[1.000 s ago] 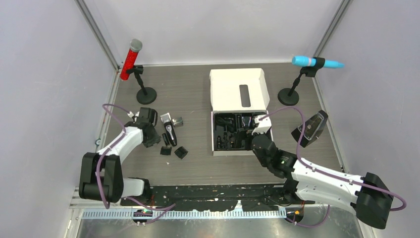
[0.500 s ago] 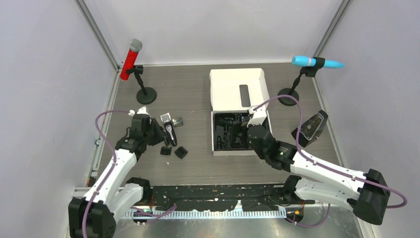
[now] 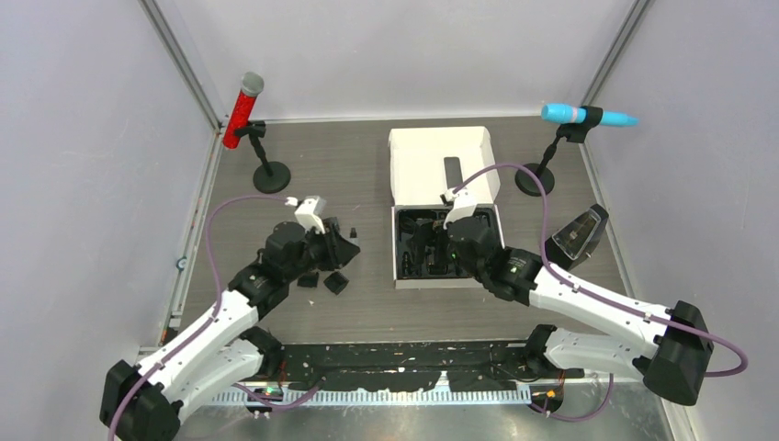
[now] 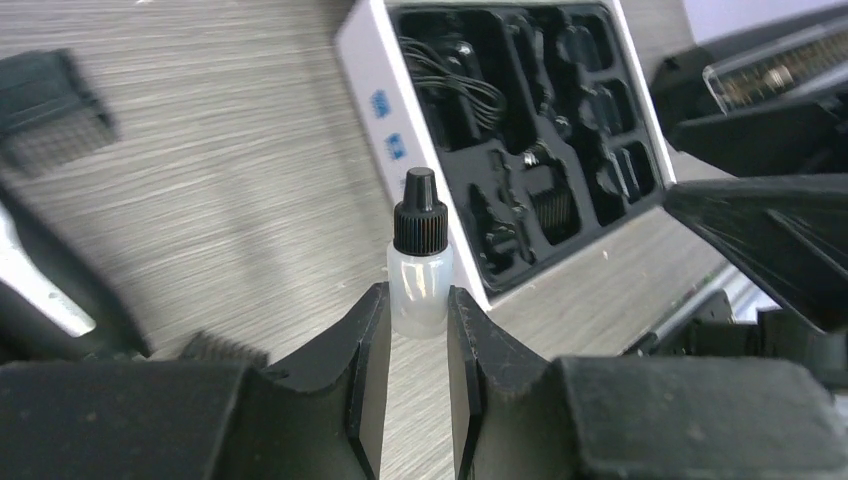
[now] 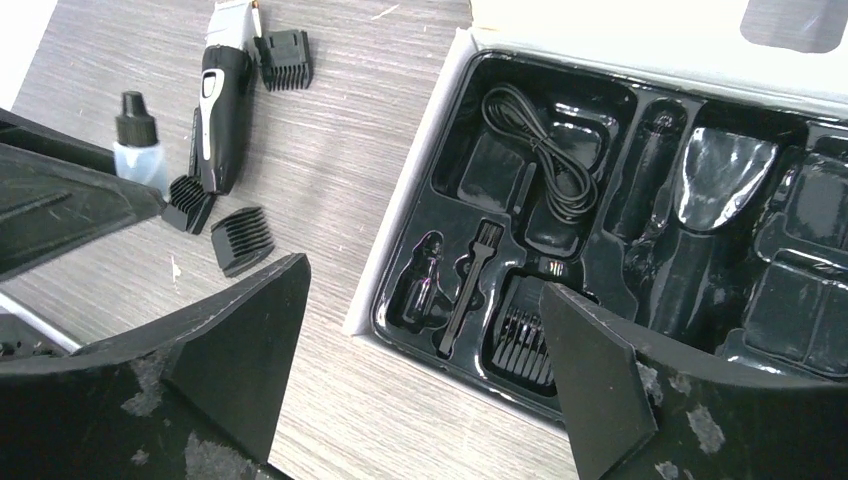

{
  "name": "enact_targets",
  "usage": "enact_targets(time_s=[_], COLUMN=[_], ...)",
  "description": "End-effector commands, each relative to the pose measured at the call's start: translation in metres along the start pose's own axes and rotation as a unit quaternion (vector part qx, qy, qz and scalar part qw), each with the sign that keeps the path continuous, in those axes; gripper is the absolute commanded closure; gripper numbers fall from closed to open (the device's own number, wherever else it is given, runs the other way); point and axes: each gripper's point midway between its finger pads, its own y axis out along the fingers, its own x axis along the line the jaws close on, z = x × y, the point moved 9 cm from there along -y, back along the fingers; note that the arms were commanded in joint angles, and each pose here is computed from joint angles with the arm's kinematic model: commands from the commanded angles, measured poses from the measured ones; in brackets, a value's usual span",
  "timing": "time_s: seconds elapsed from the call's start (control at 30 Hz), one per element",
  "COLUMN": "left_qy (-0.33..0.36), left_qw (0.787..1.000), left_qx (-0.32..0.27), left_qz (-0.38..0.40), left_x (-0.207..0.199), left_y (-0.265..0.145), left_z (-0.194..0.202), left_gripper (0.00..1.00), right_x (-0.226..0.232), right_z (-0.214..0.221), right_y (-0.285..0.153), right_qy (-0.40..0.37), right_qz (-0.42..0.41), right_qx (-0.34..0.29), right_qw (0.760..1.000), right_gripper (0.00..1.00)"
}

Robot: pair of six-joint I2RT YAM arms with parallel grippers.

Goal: Sort the hair-cutting tools

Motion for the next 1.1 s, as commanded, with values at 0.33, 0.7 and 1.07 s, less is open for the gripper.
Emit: enact_targets(time_s=[0.33, 0.7, 1.07], left_qy=[0.104, 0.129, 0.129], left_qw=[0.985, 0.98, 0.98], left_qx=[0.002, 0.013, 0.009], left_qz=[0.139, 0.15, 0.151], left_x=[-0.077, -0.096, -0.099], left_y=[0.025, 0.032, 0.033], left_z=[0.008, 0.015, 0.015], left_gripper=[0.83, 0.83, 0.83], right_x=[0.027, 0.038, 0.038], right_z=[-0.03, -0.026, -0.021], right_y=[-0.004, 0.009, 0.014], right_qy=[0.074, 0.111, 0.114], right_qz=[-0.125, -0.188, -0.19], right_qx=[-0.017, 0.019, 0.035], right_qw=[0.989, 0.976, 0.974], right_gripper=[0.18, 0.49, 0.63])
